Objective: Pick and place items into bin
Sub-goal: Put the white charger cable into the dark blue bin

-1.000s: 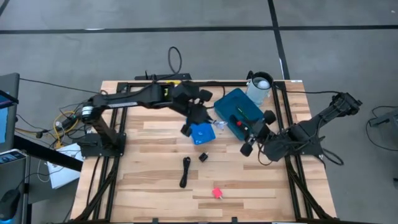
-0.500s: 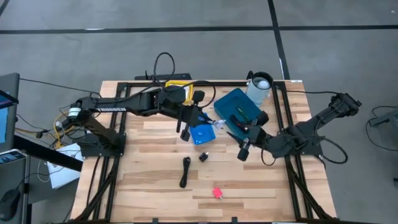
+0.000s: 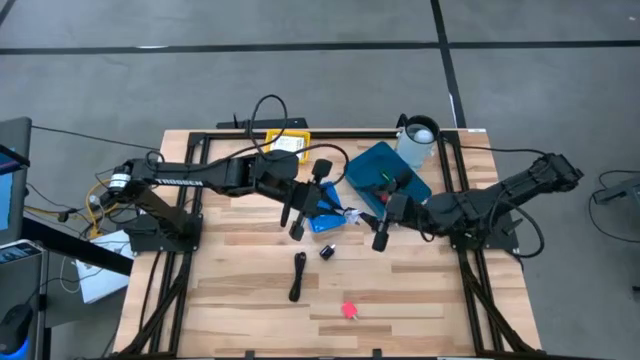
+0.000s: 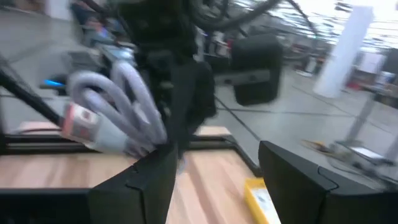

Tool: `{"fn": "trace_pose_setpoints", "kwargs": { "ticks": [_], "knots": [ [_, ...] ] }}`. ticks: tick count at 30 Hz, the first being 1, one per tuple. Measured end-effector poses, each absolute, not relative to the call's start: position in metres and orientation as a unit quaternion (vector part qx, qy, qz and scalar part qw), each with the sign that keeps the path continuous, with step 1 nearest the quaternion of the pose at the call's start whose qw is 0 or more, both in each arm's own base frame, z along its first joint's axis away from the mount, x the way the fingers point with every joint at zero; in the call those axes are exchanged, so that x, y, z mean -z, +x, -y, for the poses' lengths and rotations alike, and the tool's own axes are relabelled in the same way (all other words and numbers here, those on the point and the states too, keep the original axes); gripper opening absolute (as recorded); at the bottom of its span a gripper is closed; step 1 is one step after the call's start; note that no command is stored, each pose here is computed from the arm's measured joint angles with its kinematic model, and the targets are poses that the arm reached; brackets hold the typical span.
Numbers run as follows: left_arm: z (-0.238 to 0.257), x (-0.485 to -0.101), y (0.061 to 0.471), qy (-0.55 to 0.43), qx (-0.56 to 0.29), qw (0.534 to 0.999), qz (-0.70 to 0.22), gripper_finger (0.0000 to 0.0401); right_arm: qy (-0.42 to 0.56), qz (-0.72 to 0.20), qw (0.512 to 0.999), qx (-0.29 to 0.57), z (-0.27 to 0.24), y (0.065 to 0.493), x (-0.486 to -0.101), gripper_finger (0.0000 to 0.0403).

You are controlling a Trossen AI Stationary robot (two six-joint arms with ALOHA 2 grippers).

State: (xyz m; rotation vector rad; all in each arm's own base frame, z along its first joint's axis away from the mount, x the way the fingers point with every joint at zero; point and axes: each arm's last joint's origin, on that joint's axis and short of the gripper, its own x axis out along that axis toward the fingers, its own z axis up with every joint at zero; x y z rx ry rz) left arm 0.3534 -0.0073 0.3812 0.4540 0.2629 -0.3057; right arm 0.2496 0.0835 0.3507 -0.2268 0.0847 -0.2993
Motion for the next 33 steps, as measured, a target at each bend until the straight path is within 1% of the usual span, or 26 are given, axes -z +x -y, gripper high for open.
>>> {"fn": "trace_pose_setpoints", "kwargs": {
  "ticks": [3, 10, 15, 20, 27, 33],
  "knots": [
    [0.007, -0.381, 0.353, 0.223, 0.152, 0.954, -0.130, 0.0011, -0.110, -0.038, 0.986, 0.119, -0.080, 0.252, -0.351, 0.0219],
    [0.008, -0.379, 0.353, 0.222, 0.157, 0.953, -0.137, 0.0011, -0.126, -0.048, 0.987, 0.090, -0.081, 0.256, -0.347, 0.0216],
    [0.007, -0.379, 0.353, 0.223, 0.149, 0.953, -0.141, 0.0011, -0.162, -0.113, 0.977, 0.084, -0.086, 0.250, -0.334, 0.0209],
    [0.007, -0.378, 0.353, 0.223, 0.150, 0.952, -0.144, 0.0012, -0.173, -0.126, 0.974, 0.080, -0.090, 0.245, -0.332, 0.0201],
    [0.007, -0.379, 0.353, 0.223, 0.150, 0.953, -0.142, 0.0012, -0.168, -0.077, 0.980, 0.080, -0.090, 0.248, -0.343, 0.0194],
    [0.007, -0.379, 0.353, 0.222, 0.152, 0.953, -0.140, 0.0012, -0.164, -0.039, 0.985, 0.029, -0.094, 0.249, -0.349, 0.0192]
  ]
}}
